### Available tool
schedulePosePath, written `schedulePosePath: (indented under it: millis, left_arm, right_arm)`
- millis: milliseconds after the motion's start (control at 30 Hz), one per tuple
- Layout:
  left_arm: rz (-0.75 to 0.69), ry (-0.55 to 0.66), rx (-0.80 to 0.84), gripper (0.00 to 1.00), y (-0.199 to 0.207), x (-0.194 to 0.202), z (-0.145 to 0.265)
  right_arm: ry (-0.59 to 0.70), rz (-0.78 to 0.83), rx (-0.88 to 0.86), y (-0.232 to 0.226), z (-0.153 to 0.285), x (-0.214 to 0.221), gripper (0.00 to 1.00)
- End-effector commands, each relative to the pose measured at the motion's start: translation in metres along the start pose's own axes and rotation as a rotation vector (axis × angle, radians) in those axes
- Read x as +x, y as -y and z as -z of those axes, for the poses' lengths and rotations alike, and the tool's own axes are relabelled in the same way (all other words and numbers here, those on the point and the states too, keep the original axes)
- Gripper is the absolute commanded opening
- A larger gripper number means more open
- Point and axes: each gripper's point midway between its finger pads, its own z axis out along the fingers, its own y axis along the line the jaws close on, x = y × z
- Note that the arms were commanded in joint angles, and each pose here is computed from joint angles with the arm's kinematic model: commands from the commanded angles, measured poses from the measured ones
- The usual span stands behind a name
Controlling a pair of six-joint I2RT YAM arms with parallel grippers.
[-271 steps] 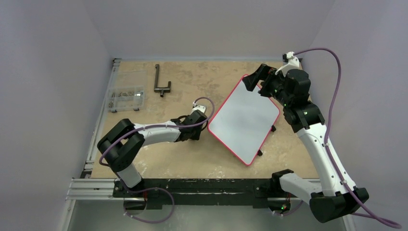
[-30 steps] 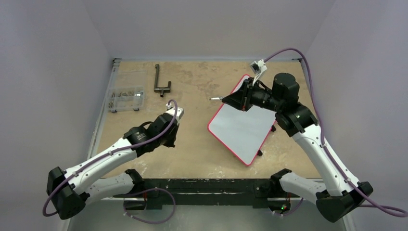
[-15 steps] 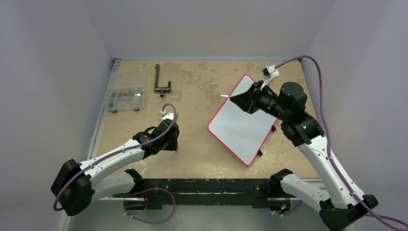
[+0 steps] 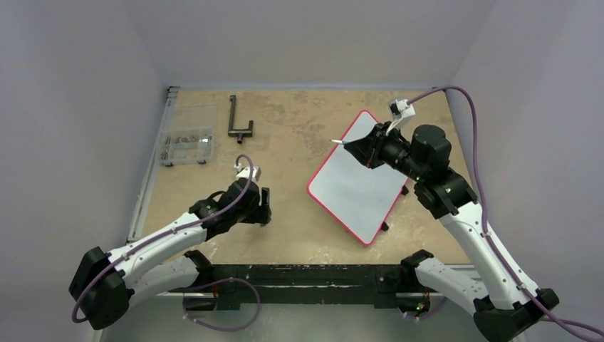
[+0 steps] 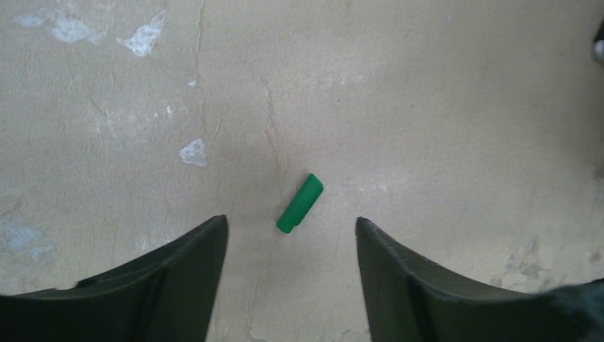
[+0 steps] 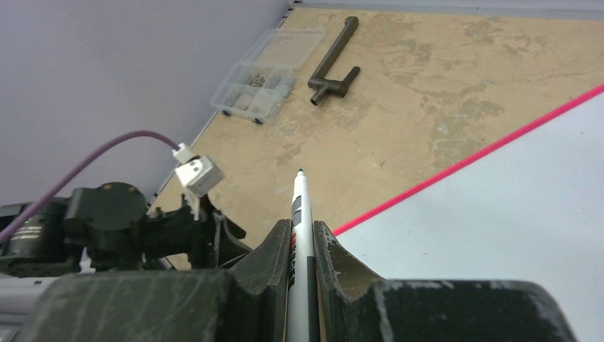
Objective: Write a sentence on the whiteboard
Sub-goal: Place the pen cap at the center of the board, then move the whiteboard to the center of the board.
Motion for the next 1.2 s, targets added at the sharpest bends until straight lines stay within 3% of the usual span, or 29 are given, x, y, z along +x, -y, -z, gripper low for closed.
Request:
schedulePosePath:
  millis: [0, 200, 500, 600, 800, 1067, 1167]
  left_arm:
    - [-0.003, 0.124, 0.162, 0.75, 0.029, -0.031, 0.026]
    - [-0.03, 0.156, 0.359, 0.88, 0.078, -0.036, 0.05]
    - [-0.085, 0.29, 0.584, 0.88, 0.151, -0.097, 0.074]
    - [0.015, 0.33, 0.684, 0.85, 0.174, -0.112, 0.081]
    - [0.224, 0.315, 0.809, 0.77, 0.203, -0.098, 0.061]
    - [0.308, 0.318, 0.782, 0.68, 0.222, -0.08, 0.044]
    - [0.305, 0.343, 0.85, 0.59, 0.233, -0.079, 0.045]
  right_arm:
    - [0.113, 0.03, 0.052, 0.005, 0.007, -0.023, 0.0]
    - [0.16, 0.015, 0.089, 0.01, 0.012, -0.031, 0.0]
    - [0.251, 0.016, 0.099, 0.002, 0.023, -0.061, 0.0]
    - [0.257, 0.019, 0.103, 0.0, 0.026, -0.065, 0.0]
    - [0.254, 0.02, 0.108, 0.002, 0.026, -0.062, 0.0]
    - [0.244, 0.026, 0.109, 0.002, 0.027, -0.059, 0.0]
    - [0.238, 0.025, 0.11, 0.003, 0.027, -0.057, 0.0]
